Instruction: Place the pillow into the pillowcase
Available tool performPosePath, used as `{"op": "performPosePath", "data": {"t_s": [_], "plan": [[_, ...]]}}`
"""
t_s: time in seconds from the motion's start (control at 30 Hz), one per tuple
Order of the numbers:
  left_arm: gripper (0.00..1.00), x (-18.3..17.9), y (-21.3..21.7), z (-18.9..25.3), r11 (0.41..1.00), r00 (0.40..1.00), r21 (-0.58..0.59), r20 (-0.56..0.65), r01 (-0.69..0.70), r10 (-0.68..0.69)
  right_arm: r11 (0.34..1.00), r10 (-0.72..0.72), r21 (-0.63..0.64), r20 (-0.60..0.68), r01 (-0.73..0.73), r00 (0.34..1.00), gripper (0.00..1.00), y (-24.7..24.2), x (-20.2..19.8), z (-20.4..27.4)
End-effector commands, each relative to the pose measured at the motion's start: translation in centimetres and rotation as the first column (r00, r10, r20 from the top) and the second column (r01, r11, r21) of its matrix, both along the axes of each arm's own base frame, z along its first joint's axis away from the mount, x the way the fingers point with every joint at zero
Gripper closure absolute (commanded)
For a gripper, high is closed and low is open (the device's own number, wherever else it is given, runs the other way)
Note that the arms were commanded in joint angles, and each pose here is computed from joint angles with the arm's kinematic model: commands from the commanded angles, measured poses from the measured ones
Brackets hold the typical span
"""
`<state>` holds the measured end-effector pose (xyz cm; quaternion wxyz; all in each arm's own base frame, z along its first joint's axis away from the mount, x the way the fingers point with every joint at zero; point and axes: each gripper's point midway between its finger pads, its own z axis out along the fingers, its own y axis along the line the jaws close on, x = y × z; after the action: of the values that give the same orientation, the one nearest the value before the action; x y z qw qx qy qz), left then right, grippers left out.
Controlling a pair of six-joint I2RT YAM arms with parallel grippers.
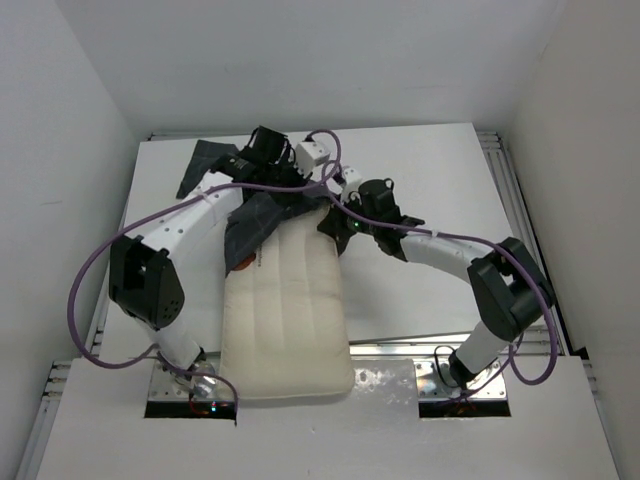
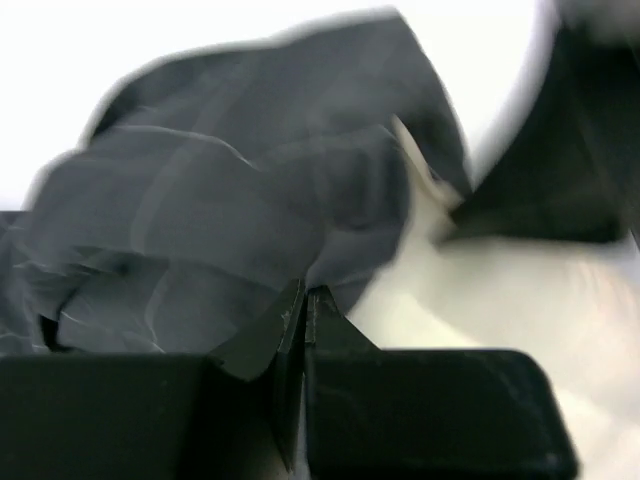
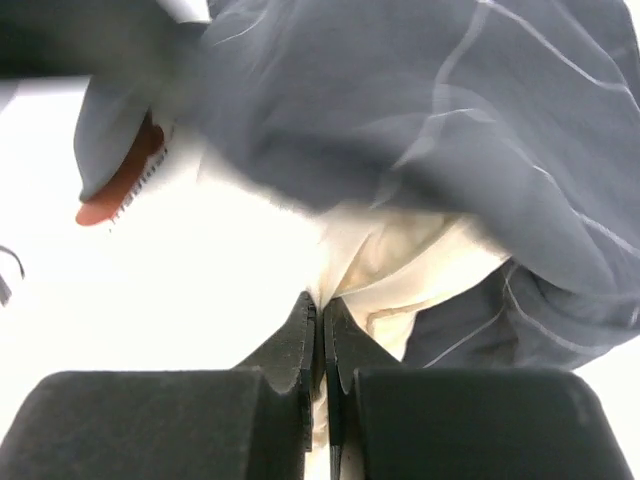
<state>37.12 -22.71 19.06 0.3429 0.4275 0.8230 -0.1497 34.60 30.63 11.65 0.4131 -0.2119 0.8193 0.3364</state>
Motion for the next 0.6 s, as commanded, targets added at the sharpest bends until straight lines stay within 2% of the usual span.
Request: {"op": "performPosePath", "data": {"t_s": [0.0,0.1,0.2,0.33,0.43,0.53,0.57], "plan": [[1.00,5.2,-1.5,3.7,0.981,0.980,-0.134,0.123,-0.143,0.160,0.988,0.153,-0.011,0.097,-0.153,0.983,1.00,3.0,-2.2,1.3],[1.00,5.8,-3.6,3.9,0.984,0.984,-0.149,0.130,-0.098,0.118,0.976,0.215,-0.047,0.108,-0.211,0.971,1.00,4.4,-3.0,1.5],[1.00,4.2,-5.6,4.2,0.986,0.993,-0.166,0.114,0.001,0.018,0.974,0.222,-0.078,0.144,-0.212,0.964,1.00,4.8,-2.0,2.0],[1.00,-0.9,-6.7,4.7,0.958,0.979,-0.201,0.052,0.203,-0.196,0.989,0.144,-0.066,0.189,-0.133,0.971,1.00,4.3,0.1,3.0],[1.00,-5.2,-6.3,4.1,0.921,0.944,-0.224,-0.017,0.317,-0.329,0.997,0.073,-0.010,0.141,-0.072,0.987,1.00,3.8,2.1,2.6],[1.00,-9.1,-5.3,3.8,0.881,0.897,-0.241,-0.079,0.406,-0.435,0.997,-0.036,0.074,0.076,0.030,0.996,0.90,2.9,4.1,2.5],[1.00,-10.2,-4.7,3.5,0.875,0.884,-0.235,-0.106,0.423,-0.455,0.992,-0.070,0.104,0.036,0.066,0.997,0.83,2.6,4.4,2.3]]}}
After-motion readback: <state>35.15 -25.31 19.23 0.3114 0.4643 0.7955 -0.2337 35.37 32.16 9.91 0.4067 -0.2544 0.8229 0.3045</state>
